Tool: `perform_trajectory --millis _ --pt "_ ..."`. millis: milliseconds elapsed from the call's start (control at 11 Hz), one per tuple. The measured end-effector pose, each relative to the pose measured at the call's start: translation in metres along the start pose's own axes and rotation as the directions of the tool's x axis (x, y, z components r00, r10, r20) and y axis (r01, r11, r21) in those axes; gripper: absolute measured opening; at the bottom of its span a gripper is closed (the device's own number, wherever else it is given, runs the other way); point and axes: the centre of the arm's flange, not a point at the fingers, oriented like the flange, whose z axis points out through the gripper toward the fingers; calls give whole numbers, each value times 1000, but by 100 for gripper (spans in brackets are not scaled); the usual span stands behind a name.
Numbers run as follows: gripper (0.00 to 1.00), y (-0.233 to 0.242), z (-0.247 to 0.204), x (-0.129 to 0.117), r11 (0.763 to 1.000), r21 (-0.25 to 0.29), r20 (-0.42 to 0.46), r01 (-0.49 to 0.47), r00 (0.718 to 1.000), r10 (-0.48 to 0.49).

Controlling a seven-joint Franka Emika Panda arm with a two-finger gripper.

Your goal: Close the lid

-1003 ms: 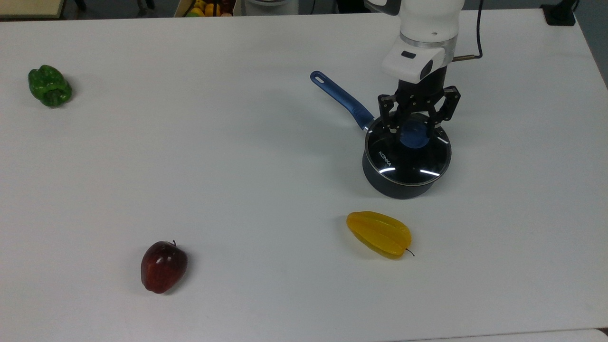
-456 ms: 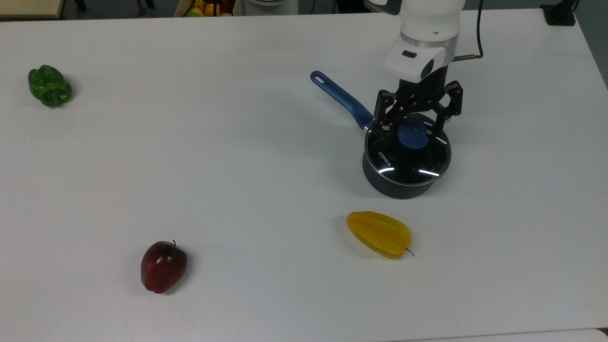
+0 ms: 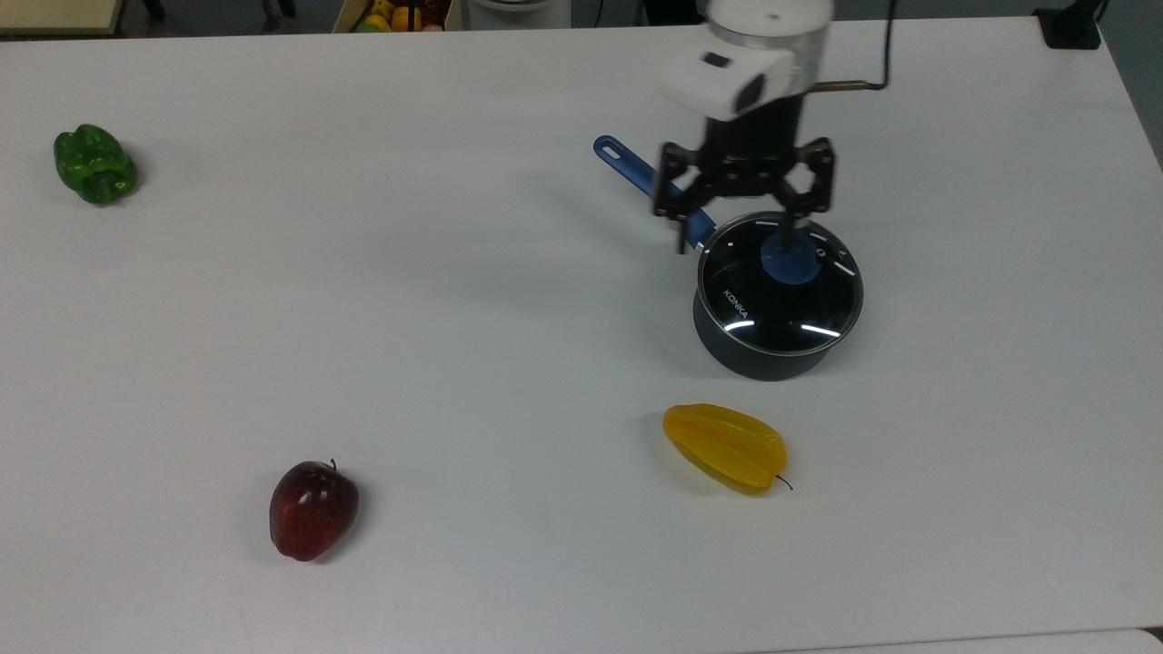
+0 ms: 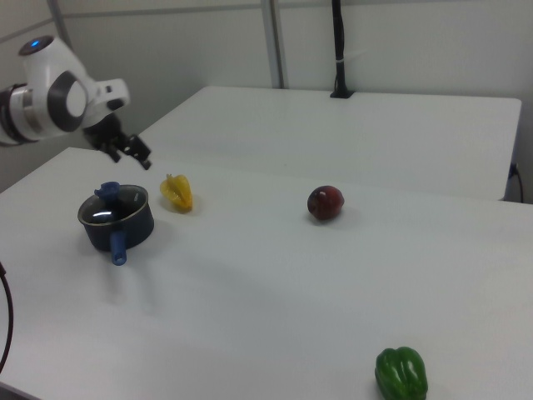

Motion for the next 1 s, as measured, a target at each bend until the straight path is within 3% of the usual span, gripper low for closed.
perform_trajectory --millis 274,547,821,1003 --pt "100 112 -43 23 994 -89 37 -56 998 60" --pt "100 193 -83 7 986 -164 205 -30 977 64" --pt "100 243 -126 -23 992 -125 366 -4 929 50" --pt "100 260 -140 -36 992 -127 404 -15 913 66"
